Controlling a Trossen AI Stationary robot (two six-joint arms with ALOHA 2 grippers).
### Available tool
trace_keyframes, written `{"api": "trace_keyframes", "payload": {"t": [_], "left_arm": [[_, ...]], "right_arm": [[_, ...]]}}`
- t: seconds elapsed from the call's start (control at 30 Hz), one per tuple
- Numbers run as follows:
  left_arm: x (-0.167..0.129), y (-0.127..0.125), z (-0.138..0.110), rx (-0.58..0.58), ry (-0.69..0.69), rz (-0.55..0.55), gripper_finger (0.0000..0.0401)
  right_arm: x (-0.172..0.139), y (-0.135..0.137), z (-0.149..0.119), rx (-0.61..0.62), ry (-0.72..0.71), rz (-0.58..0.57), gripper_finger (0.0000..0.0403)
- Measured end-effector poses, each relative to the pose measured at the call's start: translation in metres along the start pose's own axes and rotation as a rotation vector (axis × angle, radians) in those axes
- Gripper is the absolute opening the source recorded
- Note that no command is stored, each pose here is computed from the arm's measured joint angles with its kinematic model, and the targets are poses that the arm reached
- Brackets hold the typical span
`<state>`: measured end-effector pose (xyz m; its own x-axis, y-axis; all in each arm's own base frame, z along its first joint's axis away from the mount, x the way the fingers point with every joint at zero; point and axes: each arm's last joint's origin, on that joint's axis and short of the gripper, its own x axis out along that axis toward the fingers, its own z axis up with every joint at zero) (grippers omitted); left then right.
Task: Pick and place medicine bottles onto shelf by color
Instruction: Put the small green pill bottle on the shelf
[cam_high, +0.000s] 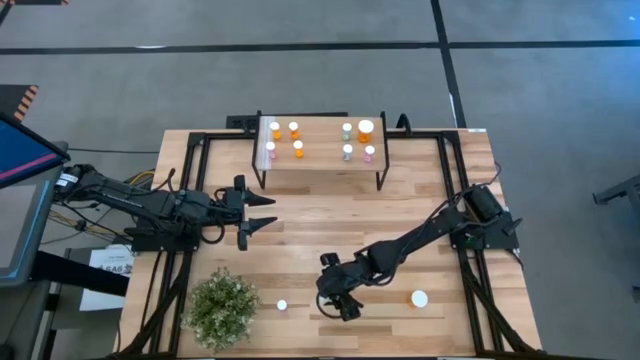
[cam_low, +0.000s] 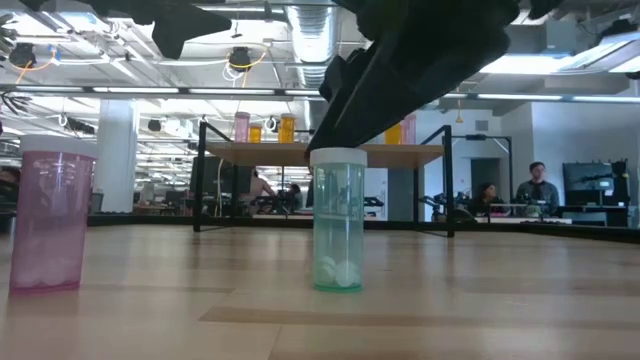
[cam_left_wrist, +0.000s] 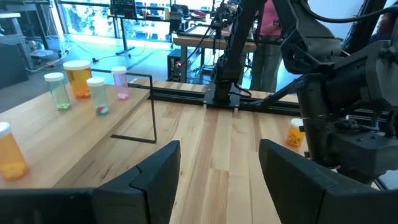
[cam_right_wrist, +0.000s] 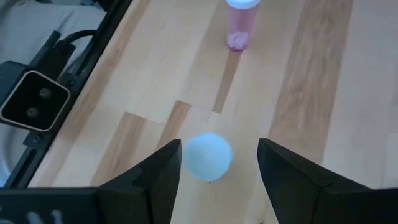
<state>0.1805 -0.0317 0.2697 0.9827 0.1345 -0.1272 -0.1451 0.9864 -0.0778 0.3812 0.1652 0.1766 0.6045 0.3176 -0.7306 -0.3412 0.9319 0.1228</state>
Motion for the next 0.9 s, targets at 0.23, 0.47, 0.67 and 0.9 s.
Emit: {"api": "trace_keyframes", "payload": {"t": [0.23,0.47,0.67,0.9], "left_arm": [[0.0,0.0,0.0,-0.005,0.0,0.0,0.0206],[0.0,0.0,0.0,-0.003,0.0,0.0,0.0206],[0.0,0.0,0.0,-0.003,0.0,0.0,0.0206],[0.0,0.0,0.0,-0.003,0.001,0.0,0.0206]], "right_arm": [[0.0,0.001,-0.002,-0.001,0.014,-0.002,0.0234],[0.0,0.008,-0.003,-0.013,0.02,0.008,0.0234],[0.0,0.001,-0.002,-0.003,0.015,-0.025,0.0234],[-0.001,-0.007,-0.001,0.011,0.013,-0.038,0.0234]]}}
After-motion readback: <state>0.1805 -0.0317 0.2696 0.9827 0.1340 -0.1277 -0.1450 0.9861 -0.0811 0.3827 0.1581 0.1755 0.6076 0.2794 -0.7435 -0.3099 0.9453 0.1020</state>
